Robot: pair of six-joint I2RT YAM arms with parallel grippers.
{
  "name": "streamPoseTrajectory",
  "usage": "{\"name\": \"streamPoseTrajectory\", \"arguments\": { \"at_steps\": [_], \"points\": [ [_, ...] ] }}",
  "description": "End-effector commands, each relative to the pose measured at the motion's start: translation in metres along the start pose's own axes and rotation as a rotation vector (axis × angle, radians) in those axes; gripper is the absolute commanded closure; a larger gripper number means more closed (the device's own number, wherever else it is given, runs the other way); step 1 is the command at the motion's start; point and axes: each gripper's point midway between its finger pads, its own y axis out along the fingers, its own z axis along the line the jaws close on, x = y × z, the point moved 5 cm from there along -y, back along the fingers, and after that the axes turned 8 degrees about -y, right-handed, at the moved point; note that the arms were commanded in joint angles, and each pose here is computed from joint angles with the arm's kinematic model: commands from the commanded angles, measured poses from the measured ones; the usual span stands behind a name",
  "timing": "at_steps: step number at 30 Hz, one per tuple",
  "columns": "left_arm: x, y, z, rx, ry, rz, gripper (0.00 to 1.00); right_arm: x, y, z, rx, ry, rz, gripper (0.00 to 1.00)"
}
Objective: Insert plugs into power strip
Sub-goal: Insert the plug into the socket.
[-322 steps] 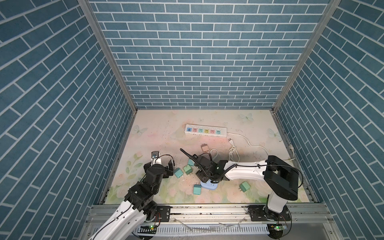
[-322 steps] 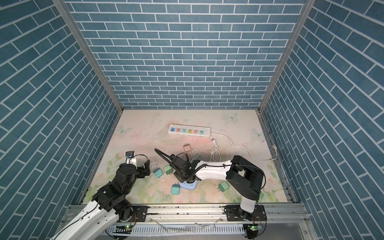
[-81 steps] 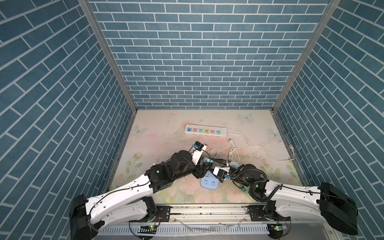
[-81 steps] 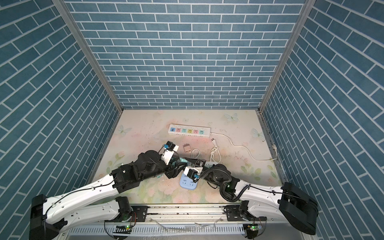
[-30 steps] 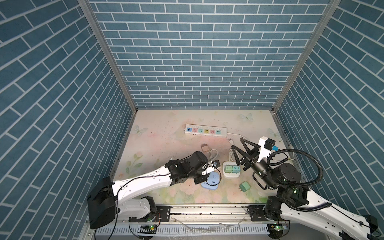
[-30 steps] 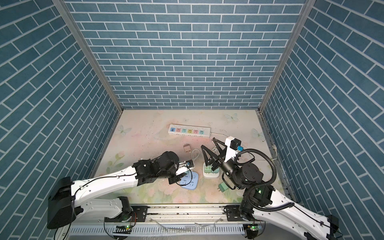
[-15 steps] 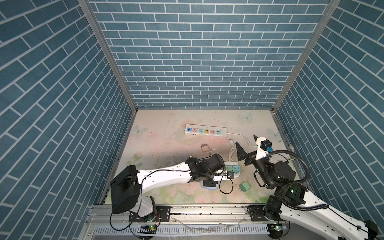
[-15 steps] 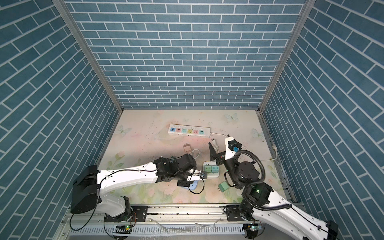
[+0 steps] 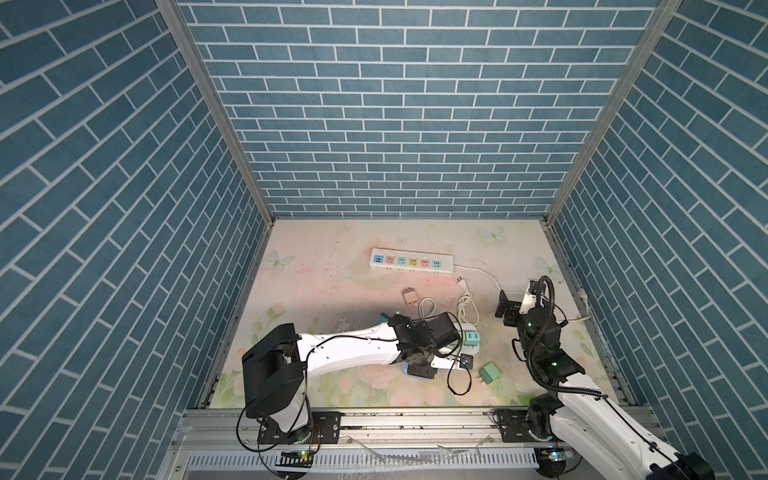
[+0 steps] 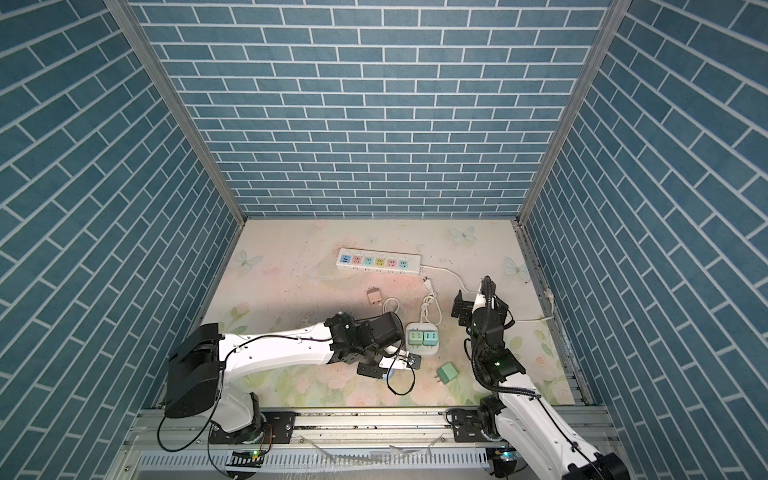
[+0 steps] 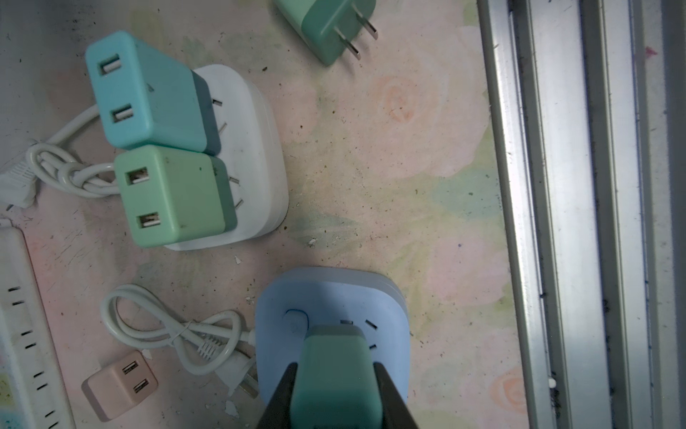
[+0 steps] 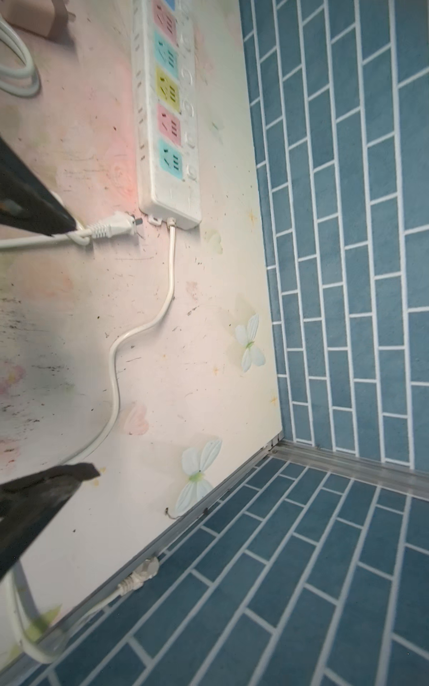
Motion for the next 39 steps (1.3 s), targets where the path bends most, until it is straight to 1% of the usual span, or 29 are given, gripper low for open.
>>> {"name": "streamPoseTrajectory", "arguments": {
  "at_steps": [1, 2, 4, 6, 8, 12, 26, 34, 39],
  "points": [
    [-0.001, 0.002, -0.002, 0.0, 0.042, 0.011, 1.0, 0.002, 0.011, -0.004, -0.026, 0.102, -0.054, 0.02],
    [0.0, 0.004, -0.002, 0.0, 0.046, 0.008, 1.0, -0.003, 0.016, -0.006, -0.043, 0.123, -0.041, 0.02],
    [0.001, 0.007, -0.002, -0.005, 0.053, 0.007, 1.0, -0.001, 0.023, 0.001, 0.002, 0.104, -0.018, 0.03],
    [0.0, 0.01, -0.003, -0.01, 0.058, 0.012, 1.0, -0.004, 0.026, -0.001, -0.024, 0.104, 0.002, 0.04],
    [-0.001, 0.012, -0.003, -0.015, 0.058, 0.023, 1.0, -0.005, 0.027, -0.003, -0.044, 0.112, -0.005, 0.04],
    [-0.004, 0.016, -0.005, -0.023, 0.057, 0.043, 1.0, -0.006, 0.027, -0.003, -0.038, 0.114, -0.007, 0.03],
    [-0.008, 0.023, -0.009, -0.044, 0.061, 0.057, 1.0, -0.006, 0.027, -0.002, -0.029, 0.114, -0.003, 0.03],
    [-0.013, 0.025, -0.013, -0.08, 0.048, 0.029, 1.0, -0.006, 0.027, -0.001, -0.027, 0.115, -0.001, 0.03],
    [-0.019, 0.031, -0.01, -0.109, 0.017, 0.015, 1.0, -0.006, 0.027, -0.001, -0.024, 0.113, 0.0, 0.03]
  ]
}}
